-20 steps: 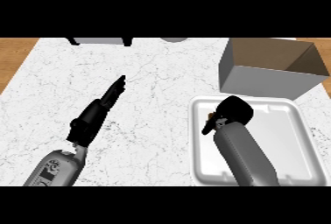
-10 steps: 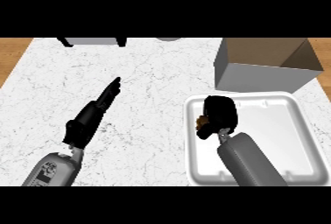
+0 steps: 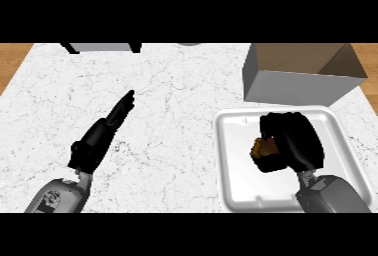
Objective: Pick the sweet potato from the tray and place it in the cardboard box
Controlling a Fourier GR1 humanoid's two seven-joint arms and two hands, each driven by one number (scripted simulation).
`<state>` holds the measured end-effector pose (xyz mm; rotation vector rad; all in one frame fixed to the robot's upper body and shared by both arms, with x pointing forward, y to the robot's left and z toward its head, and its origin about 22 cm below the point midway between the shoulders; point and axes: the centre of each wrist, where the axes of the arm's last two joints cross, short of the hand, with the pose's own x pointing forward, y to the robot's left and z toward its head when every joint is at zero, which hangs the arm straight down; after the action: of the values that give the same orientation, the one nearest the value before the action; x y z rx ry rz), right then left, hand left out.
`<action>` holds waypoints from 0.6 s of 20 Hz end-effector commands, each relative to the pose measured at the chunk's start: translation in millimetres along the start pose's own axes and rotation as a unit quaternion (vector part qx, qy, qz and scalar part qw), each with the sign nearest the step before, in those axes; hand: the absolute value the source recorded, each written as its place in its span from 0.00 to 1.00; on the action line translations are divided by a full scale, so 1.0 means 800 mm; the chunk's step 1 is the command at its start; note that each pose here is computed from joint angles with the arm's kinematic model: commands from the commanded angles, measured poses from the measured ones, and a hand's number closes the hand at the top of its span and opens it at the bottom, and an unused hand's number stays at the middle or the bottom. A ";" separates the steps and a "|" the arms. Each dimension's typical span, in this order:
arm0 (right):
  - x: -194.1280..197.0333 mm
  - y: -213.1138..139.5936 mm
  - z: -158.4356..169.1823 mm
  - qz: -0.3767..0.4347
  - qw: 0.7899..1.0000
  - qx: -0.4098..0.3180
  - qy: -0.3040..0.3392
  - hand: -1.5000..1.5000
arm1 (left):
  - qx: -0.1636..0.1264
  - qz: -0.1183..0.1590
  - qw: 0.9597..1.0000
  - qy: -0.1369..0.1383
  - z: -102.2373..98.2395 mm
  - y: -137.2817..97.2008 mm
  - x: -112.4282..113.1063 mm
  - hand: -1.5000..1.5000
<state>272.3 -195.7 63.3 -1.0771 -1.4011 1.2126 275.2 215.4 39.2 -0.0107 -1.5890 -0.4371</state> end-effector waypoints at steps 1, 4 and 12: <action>0.013 -0.060 0.043 -0.023 0.998 -0.038 -0.034 1.00 | -0.007 -0.002 1.000 0.000 0.010 0.002 0.013 0.50; 0.010 -0.100 0.073 -0.037 0.996 -0.050 -0.062 1.00 | -0.004 -0.003 1.000 0.001 -0.004 -0.007 -0.009 0.50; 0.013 -0.176 0.125 -0.119 0.983 -0.137 -0.013 1.00 | -0.004 -0.002 1.000 -0.009 -0.006 -0.013 0.018 0.50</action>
<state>193.4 -209.6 182.6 -1.0470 -1.6804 0.9799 277.9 213.5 40.7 -0.0225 -1.5959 -0.4406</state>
